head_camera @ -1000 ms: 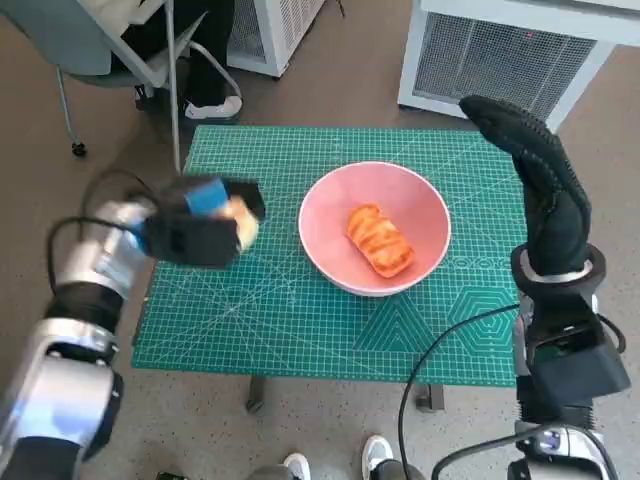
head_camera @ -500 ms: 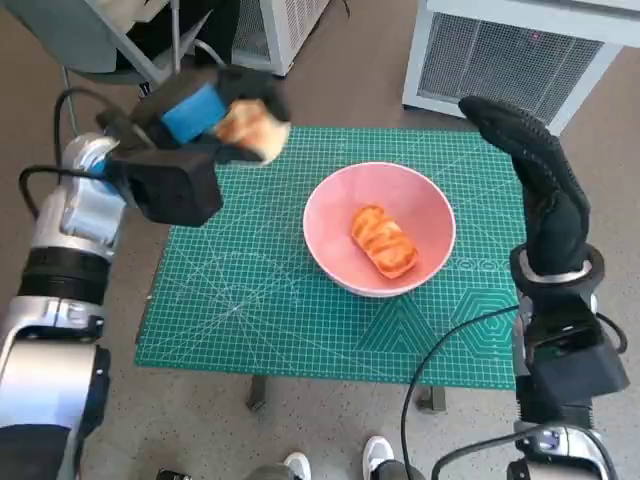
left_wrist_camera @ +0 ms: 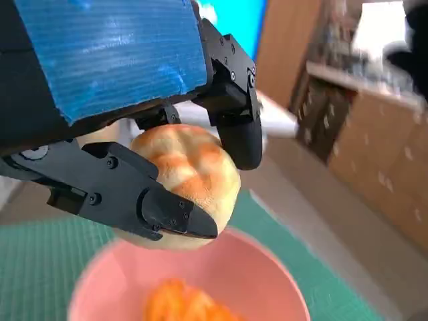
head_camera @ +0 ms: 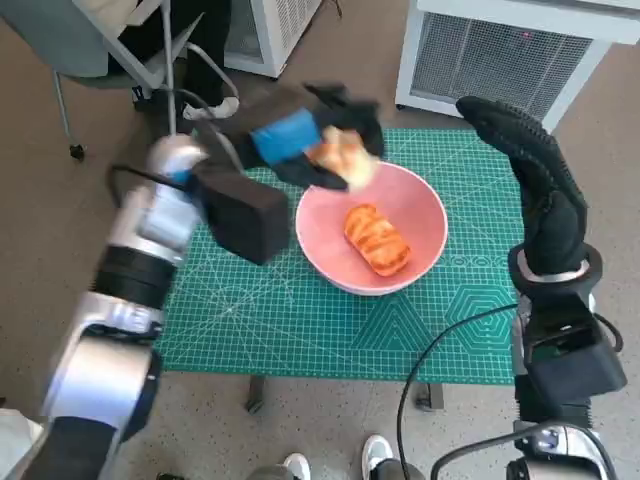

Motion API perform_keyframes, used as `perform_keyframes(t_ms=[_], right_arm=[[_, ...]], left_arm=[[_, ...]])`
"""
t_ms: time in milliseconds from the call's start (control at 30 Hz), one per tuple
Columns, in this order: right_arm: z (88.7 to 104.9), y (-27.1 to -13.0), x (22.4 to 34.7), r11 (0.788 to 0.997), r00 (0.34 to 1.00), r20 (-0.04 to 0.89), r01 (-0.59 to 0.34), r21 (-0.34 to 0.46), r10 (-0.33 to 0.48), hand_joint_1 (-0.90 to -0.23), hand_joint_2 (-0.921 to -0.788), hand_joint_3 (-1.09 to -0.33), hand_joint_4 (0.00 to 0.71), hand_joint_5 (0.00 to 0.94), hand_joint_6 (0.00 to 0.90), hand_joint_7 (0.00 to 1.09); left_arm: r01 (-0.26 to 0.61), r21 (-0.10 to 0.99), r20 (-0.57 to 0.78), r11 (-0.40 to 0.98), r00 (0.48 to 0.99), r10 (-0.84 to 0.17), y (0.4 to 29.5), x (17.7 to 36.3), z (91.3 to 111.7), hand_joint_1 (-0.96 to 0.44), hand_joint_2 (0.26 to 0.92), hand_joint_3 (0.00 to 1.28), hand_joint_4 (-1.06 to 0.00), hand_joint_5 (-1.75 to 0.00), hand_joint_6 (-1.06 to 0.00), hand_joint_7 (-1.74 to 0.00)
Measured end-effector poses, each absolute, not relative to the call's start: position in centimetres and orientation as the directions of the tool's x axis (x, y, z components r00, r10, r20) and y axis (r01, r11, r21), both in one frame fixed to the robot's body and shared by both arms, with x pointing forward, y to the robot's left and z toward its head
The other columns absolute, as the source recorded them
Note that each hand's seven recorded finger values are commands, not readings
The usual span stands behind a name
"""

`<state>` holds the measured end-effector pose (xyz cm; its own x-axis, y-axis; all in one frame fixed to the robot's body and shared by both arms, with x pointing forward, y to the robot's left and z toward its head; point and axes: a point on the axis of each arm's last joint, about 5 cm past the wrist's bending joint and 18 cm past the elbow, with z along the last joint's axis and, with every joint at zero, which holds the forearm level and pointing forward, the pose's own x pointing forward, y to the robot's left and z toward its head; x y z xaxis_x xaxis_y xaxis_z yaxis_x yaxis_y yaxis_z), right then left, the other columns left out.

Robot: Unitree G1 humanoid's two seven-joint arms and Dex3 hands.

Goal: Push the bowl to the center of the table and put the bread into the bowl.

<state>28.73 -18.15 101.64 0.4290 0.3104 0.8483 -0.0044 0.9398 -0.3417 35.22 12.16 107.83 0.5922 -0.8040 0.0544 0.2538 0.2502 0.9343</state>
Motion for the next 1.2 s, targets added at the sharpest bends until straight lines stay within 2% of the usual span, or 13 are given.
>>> perform_keyframes(t_ms=[33,67,133,300,467,700,833,1200], right_arm=[[101.7,-18.2,28.7,0.94,0.427,0.849,-0.004,-0.342,0.311,-0.576,-0.921,-0.797,0.251,0.0,-0.001,0.57],[101.7,-18.2,28.7,0.94,0.424,0.85,-0.003,-0.343,0.311,-0.576,-0.921,-0.797,0.25,0.0,-0.001,0.57],[101.8,-18.2,28.6,0.939,0.417,0.853,-0.001,-0.344,0.313,-0.576,-0.921,-0.797,0.25,0.0,-0.001,0.57],[102.1,-18.4,28.5,0.938,0.408,0.858,0.01,-0.346,0.312,-0.579,-0.921,-0.796,0.244,0.0,-0.001,0.56],[102.1,-18.6,28.4,0.938,0.409,0.859,0.019,-0.346,0.308,-0.582,-0.921,-0.796,0.24,0.0,-0.001,0.55],[102.2,-18.9,28.2,0.938,0.411,0.86,0.029,-0.346,0.304,-0.591,-0.921,-0.794,0.233,0.0,-0.001,0.52],[102.3,-18.9,28.2,0.938,0.411,0.86,0.033,-0.345,0.302,-0.597,-0.921,-0.792,0.231,0.0,-0.001,0.51],[102.6,-19.0,28.2,0.941,0.416,0.864,0.051,-0.335,0.285,-0.601,-0.921,-0.791,0.228,0.0,-0.001,0.51]], left_arm=[[0.263,0.936,0.035,0.234,0.593,-0.805,12.0,35.3,107.7,-0.19,0.906,0.2,-0.43,-0.7,-0.41,-1.03],[0.277,0.937,0.006,0.212,0.595,-0.804,11.9,35.3,107.4,-0.23,0.911,0.16,-0.42,-0.5,-0.39,-0.81],[0.301,0.938,-0.047,0.171,0.601,-0.798,11.8,35.5,107.2,-0.29,0.917,0.12,-0.39,-0.25,-0.36,-0.57],[0.357,0.927,-0.144,0.112,0.616,-0.774,11.9,35.7,106.8,-0.37,0.92,0.11,-0.29,-0.05,-0.31,-0.4],[0.368,0.924,-0.159,0.105,0.619,-0.769,12.0,35.7,107.0,-0.4,0.921,0.1,-0.15,-0.01,-0.24,-0.33],[0.308,0.933,-0.041,0.185,0.605,-0.795,12.2,35.6,107.4,-0.42,0.921,0.1,-0.08,0.0,-0.2,-0.29],[0.281,0.924,0.054,0.259,0.574,-0.817,12.5,35.4,107.9,-0.42,0.921,0.11,-0.1,-0.02,-0.19,-0.28],[0.244,0.833,0.338,0.496,0.485,-0.807,13.7,34.7,109.3,-0.43,0.921,0.18,-0.36,-0.08,-0.3,-0.32]])
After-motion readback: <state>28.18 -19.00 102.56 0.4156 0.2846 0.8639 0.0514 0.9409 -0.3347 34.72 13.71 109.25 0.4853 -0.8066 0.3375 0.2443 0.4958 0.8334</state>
